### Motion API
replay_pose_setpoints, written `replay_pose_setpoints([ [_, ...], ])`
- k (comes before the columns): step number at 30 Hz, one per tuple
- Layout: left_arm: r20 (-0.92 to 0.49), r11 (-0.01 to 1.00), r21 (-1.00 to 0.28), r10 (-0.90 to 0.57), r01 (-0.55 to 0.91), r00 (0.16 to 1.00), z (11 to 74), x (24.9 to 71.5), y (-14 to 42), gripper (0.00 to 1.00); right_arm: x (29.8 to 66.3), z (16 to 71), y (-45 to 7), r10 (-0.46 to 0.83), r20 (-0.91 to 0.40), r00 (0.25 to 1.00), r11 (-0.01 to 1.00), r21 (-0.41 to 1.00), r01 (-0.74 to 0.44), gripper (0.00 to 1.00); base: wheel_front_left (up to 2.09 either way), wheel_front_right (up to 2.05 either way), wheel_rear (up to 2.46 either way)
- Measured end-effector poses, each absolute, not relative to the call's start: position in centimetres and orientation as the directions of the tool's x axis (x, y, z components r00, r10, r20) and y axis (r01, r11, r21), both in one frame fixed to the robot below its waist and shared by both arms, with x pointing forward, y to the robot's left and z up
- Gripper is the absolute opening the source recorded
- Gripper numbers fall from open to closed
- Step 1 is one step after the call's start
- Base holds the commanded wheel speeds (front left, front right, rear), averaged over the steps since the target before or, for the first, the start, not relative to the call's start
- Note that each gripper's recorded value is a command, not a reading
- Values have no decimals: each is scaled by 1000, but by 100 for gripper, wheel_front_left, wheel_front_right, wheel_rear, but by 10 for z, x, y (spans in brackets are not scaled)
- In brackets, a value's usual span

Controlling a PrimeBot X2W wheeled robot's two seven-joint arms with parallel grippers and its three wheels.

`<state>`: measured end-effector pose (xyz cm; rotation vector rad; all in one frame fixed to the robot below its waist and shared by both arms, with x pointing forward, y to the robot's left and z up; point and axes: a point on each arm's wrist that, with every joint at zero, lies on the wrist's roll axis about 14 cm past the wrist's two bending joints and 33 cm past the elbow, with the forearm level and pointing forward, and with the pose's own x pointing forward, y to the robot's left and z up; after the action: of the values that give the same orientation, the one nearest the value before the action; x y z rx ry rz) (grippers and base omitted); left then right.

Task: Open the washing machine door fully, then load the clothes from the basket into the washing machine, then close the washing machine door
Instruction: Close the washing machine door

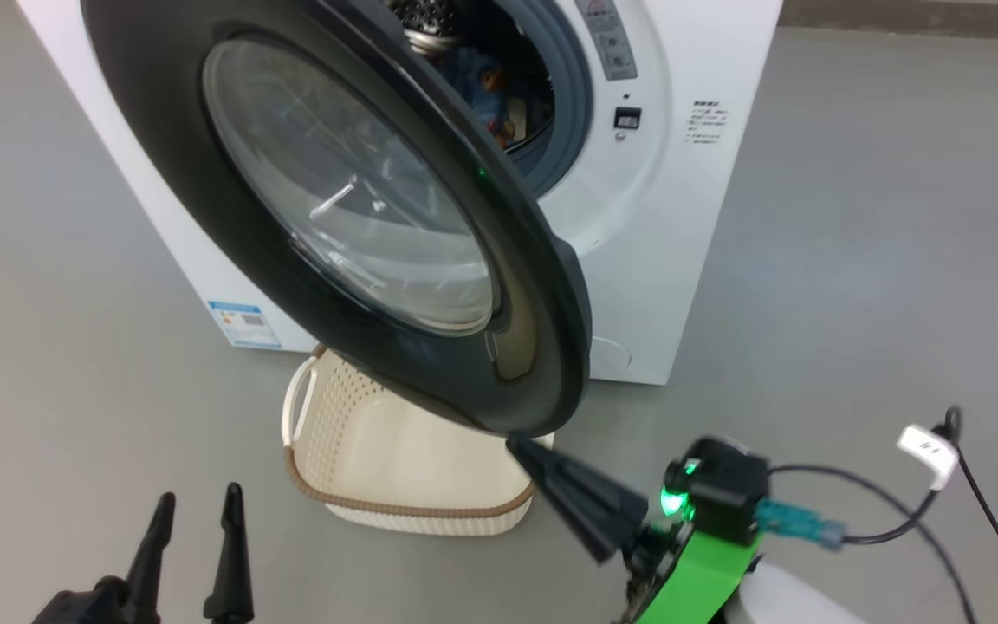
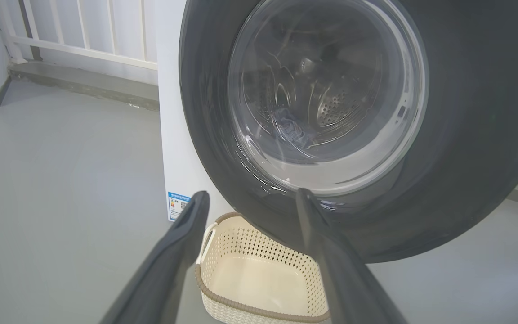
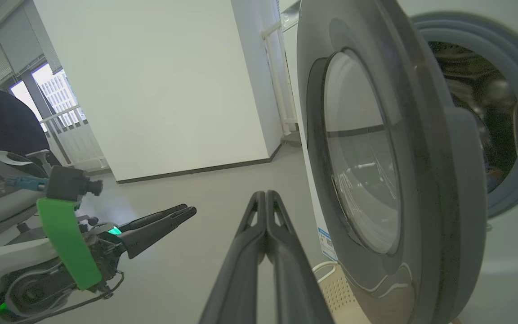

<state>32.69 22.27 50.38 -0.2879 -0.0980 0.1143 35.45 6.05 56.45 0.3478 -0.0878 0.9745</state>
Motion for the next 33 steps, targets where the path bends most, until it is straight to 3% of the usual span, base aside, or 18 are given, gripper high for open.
replay_pose_setpoints([
  [9, 41, 947, -297, 142, -124, 989, 493, 327, 225, 100, 351, 504, 72, 846, 57, 531, 495, 289, -820, 0, 0, 0, 0],
  [18, 17, 942, -303, 158, -146, 987, 487, 331, 227, 100, 390, 490, 59, 800, 26, 600, 567, 296, -768, 0, 0, 0, 0],
  [33, 15, 943, -303, 150, -138, 989, 487, 352, 222, 100, 453, 500, 34, 702, 85, 707, 655, 312, -688, 0, 0, 0, 0],
])
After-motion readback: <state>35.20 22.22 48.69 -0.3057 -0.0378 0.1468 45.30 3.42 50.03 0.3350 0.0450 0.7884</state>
